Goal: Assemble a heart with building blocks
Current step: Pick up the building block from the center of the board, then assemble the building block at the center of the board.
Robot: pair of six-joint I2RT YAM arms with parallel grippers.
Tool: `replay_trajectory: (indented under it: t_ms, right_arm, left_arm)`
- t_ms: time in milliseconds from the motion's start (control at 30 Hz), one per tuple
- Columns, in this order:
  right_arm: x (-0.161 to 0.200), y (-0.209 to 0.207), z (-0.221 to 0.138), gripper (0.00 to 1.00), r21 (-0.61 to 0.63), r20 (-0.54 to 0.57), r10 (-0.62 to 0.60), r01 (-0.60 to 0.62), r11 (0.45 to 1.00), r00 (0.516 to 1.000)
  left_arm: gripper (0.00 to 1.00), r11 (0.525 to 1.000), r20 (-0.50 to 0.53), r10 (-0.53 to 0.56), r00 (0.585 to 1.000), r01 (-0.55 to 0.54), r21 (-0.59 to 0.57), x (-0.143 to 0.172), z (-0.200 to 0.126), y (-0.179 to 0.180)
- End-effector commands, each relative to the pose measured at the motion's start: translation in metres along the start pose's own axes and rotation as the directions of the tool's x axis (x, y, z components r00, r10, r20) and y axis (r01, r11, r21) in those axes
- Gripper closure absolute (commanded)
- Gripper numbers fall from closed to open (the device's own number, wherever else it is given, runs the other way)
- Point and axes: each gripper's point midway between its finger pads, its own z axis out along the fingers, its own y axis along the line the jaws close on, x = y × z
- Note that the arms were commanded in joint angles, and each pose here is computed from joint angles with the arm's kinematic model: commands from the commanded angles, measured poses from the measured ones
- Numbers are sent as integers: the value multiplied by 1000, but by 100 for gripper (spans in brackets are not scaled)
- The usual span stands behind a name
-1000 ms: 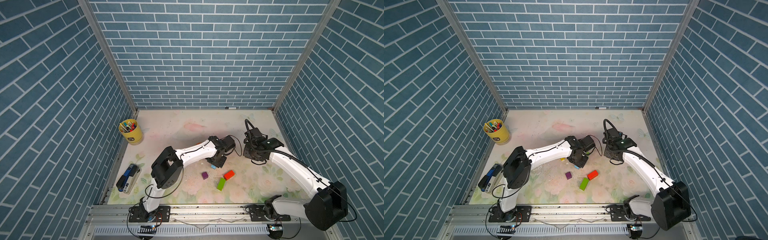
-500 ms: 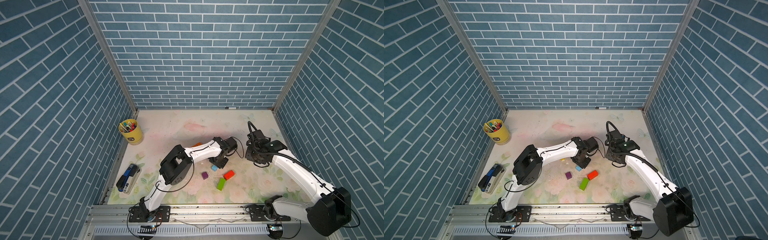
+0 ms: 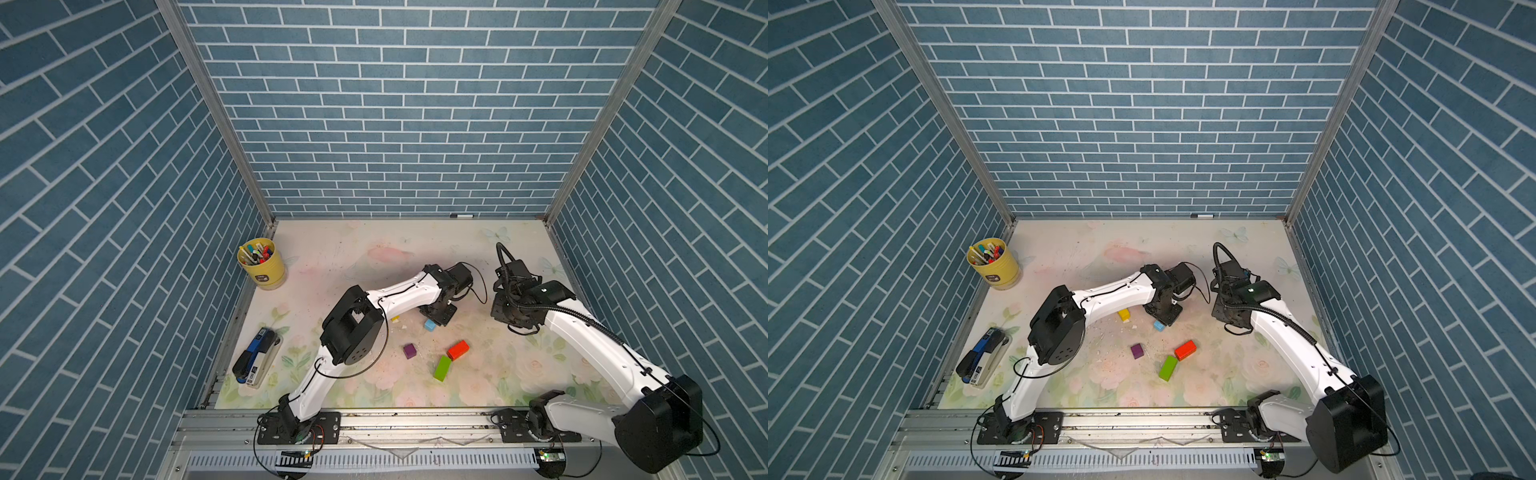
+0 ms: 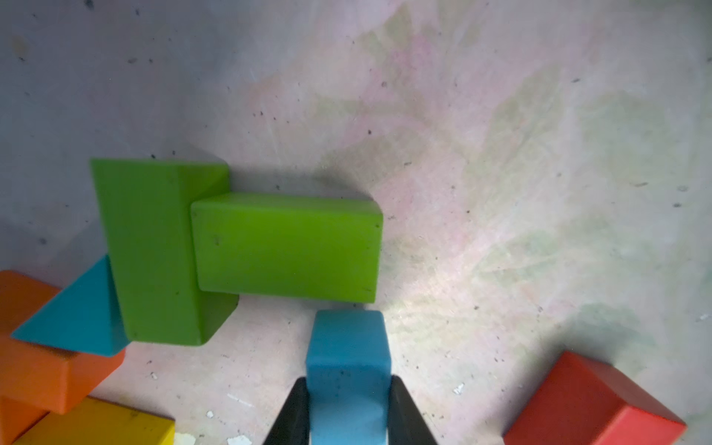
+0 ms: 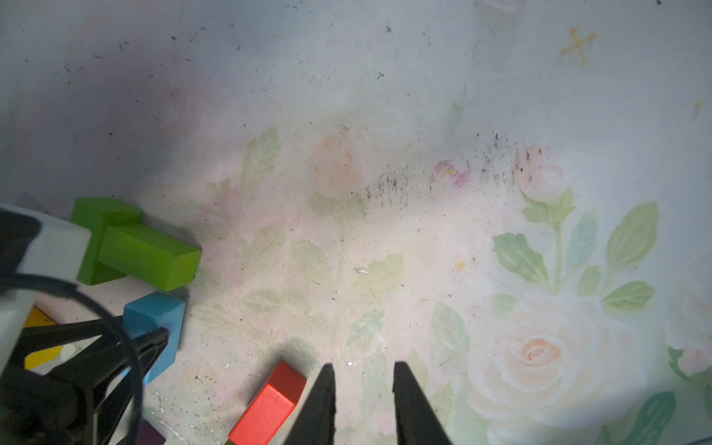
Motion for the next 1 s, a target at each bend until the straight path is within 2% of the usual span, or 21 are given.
replay_trajectory:
  t_ms: [0, 967]
  right_arm:
    - [4, -4, 1, 71, 19, -21, 27, -26, 999, 999]
    - [9, -4, 10, 73, 18, -37, 28, -27, 999, 999]
  left_arm:
    - [71, 1000, -22, 13, 1000, -13, -9, 1, 6, 4]
    - [65, 1000, -21, 17, 1000, -18, -19, -12, 14, 13]
